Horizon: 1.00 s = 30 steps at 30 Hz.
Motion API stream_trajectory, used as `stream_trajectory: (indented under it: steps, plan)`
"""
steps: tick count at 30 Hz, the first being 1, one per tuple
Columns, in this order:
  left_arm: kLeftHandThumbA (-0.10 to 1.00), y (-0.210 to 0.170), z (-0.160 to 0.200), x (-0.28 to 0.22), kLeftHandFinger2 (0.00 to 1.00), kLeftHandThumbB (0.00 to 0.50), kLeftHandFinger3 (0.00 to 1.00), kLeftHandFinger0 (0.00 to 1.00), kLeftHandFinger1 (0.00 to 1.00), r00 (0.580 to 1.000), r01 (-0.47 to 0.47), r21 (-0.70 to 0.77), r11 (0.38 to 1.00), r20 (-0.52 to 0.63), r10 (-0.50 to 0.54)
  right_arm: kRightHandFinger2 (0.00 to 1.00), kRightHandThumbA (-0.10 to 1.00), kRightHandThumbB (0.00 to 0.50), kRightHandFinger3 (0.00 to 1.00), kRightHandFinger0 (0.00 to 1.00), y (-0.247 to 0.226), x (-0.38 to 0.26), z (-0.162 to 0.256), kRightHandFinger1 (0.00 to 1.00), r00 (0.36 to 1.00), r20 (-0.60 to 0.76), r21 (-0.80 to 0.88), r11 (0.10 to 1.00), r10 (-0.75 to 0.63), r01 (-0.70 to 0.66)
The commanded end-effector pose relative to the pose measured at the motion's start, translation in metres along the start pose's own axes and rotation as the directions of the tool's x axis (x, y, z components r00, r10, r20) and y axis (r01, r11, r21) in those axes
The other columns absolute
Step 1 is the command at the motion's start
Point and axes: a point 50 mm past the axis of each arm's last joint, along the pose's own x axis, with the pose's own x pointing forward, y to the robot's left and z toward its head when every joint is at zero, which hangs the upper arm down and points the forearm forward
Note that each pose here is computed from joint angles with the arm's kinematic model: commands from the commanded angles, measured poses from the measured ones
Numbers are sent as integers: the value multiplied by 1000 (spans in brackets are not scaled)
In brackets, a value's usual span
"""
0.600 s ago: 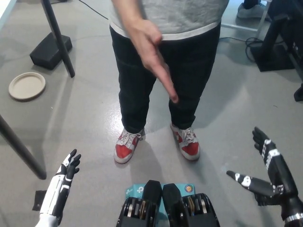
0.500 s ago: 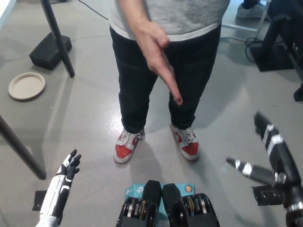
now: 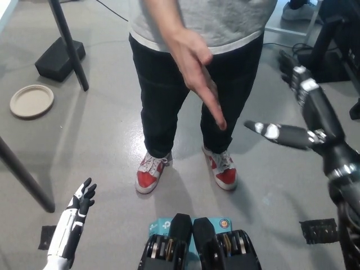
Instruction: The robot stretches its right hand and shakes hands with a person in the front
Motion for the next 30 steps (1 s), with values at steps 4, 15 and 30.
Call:
stream_trajectory:
  steps: [4, 15, 30]
  plan:
    - [1000, -1, 11, 2, 1000, 129, 1000, 1000, 1000, 997, -17, 3, 1000, 72, 17, 1000, 1000, 415, 1000, 1000, 15, 49, 33, 1000, 996, -22, -64, 994, 85, -87]
    - [1000, -1, 15, 3, 1000, 117, 1000, 1000, 1000, 997, -12, 25, 1000, 79, 10, 1000, 1000, 406, 1000, 1000, 46, 101, 29, 1000, 982, -99, -62, 984, 158, -165]
    - [1000, -2, 18, 4, 1000, 130, 1000, 1000, 1000, 997, -8, 26, 1000, 81, 6, 1000, 632, 314, 1000, 1000, 70, 149, 4, 1000, 959, -246, -88, 983, 137, -163]
